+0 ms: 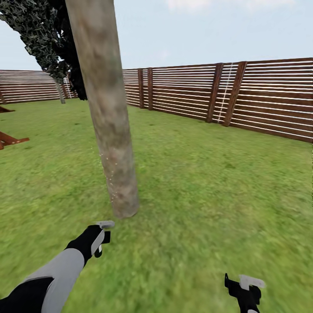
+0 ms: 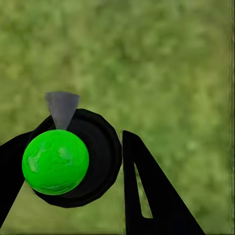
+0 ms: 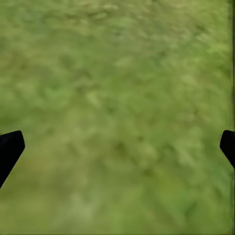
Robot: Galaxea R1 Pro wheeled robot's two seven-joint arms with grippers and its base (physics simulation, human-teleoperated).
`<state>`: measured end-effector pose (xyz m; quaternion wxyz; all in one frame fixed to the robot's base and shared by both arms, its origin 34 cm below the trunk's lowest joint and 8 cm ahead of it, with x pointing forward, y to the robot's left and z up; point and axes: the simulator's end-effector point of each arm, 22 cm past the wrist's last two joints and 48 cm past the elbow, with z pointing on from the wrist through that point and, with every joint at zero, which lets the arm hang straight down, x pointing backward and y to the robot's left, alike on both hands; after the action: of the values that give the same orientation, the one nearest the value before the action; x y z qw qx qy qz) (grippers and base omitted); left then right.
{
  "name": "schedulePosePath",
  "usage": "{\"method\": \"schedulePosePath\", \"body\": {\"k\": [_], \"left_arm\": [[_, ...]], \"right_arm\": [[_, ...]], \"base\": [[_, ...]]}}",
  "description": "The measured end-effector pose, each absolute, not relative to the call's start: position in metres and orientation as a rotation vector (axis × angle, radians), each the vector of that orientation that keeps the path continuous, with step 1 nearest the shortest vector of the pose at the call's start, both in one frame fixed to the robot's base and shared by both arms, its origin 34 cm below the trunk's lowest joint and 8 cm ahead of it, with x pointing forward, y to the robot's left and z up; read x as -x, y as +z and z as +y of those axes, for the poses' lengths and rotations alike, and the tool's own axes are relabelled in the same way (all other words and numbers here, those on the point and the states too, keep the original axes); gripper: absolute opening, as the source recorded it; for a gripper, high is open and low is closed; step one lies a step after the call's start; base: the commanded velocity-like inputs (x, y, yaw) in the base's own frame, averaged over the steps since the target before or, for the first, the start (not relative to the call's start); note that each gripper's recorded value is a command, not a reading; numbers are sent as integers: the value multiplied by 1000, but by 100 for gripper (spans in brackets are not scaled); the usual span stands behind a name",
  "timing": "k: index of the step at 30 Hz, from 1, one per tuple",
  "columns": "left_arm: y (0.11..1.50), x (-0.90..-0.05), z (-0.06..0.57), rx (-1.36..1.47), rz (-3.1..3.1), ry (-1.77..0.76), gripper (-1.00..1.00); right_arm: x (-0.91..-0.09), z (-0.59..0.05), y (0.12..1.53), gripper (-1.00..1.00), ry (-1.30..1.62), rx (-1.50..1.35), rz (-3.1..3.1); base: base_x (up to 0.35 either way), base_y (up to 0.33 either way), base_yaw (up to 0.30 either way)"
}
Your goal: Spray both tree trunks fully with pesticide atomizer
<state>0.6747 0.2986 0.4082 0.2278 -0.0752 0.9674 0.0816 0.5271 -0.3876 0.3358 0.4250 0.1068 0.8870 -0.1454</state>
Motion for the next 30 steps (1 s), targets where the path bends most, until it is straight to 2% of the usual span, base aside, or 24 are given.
{"method": "schedulePosePath", "body": {"k": [7,20,30], "left_arm": [[408,-675,300,208,2665,226,-100],[408,-675,300,210,2663,226,-100],[408,-675,301,211,2662,227,-100]], "right_arm": [[-527,-388,336,100,-365,-268,2218],[-527,-388,336,100,-365,-268,2218],[-527,-388,336,100,-365,-268,2218]], "base": [[9,-277,24],[143,-277,261],[87,-278,40]]}}
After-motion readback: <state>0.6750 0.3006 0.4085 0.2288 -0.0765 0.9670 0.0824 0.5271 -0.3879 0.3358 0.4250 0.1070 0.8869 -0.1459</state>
